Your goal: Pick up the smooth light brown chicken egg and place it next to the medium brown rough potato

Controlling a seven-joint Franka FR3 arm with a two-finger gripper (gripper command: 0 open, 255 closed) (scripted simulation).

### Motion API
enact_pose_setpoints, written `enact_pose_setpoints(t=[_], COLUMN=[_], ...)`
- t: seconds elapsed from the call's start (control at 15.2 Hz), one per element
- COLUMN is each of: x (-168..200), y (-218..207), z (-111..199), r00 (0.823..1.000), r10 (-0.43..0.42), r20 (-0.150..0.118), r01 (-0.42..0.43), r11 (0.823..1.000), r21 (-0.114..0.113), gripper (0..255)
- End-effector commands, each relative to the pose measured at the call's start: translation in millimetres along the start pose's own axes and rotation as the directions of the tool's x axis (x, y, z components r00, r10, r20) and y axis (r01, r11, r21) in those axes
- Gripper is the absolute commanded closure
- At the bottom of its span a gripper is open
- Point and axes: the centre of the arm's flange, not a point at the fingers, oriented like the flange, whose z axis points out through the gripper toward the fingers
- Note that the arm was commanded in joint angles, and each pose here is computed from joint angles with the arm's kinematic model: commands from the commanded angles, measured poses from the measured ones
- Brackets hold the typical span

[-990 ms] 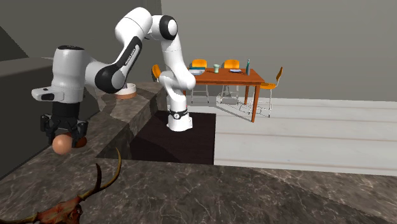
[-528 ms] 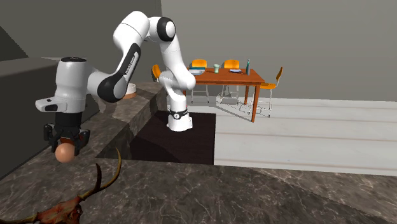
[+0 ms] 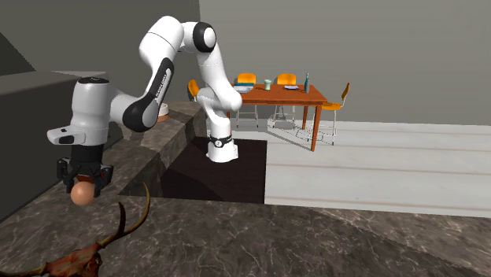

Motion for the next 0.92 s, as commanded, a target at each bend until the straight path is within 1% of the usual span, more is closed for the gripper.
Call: enact_pose_setpoints(t=[0.0,0.07,0.13,0.46,0.73,0.86], x=[0,0,0,0,0,0], y=[0,0,0,0,0,0], z=[0,0,0,0,-50,-50], r00=[1.0,1.0,1.0,1.0,1.0,1.0], r10=[0.0,0.0,0.0,0.0,0.0,0.0], r20=[0.0,0.0,0.0,0.0,0.0,0.0], r01=[0.0,0.0,0.0,0.0,0.0,0.0], r11=[1.0,1.0,1.0,1.0,1.0,1.0], r21=[0.0,0.0,0.0,0.0,0.0,0.0], gripper=[255,255,0,0,0,0])
